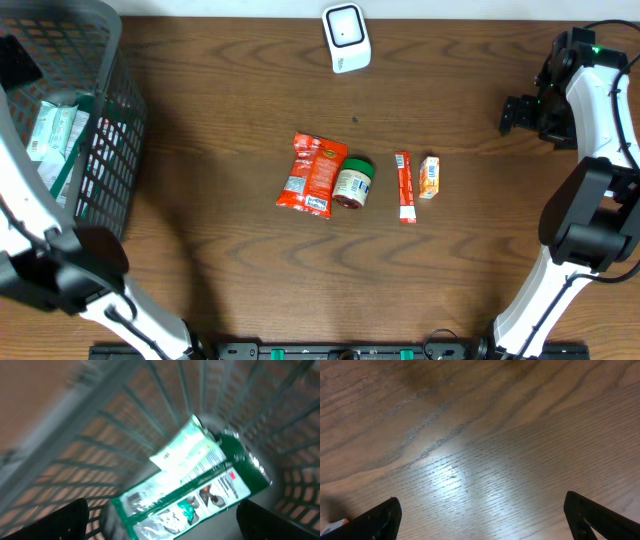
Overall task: Scan the item barcode
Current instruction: 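Reach into the basket and grasp the mint-green wipes pack with left gripper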
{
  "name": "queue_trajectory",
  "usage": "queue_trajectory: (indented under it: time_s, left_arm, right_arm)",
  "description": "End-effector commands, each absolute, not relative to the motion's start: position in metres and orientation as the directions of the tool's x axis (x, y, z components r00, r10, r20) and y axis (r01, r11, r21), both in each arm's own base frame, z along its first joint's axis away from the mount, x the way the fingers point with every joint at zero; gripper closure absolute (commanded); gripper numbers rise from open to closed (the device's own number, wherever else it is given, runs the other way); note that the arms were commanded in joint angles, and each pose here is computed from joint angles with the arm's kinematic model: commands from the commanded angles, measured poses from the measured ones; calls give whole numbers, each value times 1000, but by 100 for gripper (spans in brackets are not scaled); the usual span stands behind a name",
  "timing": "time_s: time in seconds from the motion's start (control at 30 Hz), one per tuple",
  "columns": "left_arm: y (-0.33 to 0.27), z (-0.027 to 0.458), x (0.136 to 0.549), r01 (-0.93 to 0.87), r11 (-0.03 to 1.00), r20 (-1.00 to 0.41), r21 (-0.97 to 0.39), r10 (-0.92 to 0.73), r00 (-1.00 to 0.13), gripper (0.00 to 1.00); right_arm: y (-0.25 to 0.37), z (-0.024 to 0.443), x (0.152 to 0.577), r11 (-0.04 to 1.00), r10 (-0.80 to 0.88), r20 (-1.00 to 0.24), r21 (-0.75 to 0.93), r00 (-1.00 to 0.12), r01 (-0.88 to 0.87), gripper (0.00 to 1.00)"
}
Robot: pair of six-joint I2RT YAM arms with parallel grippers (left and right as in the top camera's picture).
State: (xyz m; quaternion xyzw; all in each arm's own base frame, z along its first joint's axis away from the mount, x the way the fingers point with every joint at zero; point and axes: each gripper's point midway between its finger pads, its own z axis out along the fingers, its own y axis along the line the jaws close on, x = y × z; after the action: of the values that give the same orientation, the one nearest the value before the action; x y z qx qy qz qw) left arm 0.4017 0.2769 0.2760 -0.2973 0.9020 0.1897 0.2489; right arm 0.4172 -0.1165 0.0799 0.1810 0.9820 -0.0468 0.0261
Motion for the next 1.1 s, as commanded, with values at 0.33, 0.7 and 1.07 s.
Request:
queue_trajectory:
  time_s: [0.33, 0.7, 1.07]
  left_arm:
    - [285, 139, 454, -397, 905, -357, 155, -323, -876, 8]
    - [298, 82, 467, -348, 917, -304, 193, -281, -910, 20]
    - [306, 65, 473, -345, 913, -306, 217, -272, -912, 21]
  right_arm:
    - [-120, 95, 421, 923, 365, -112, -85, -924, 375, 1]
    - [-120, 95, 421, 923, 365, -112, -85, -924, 375, 1]
    - [-120, 96, 421, 923, 365, -112, -84, -924, 375, 1]
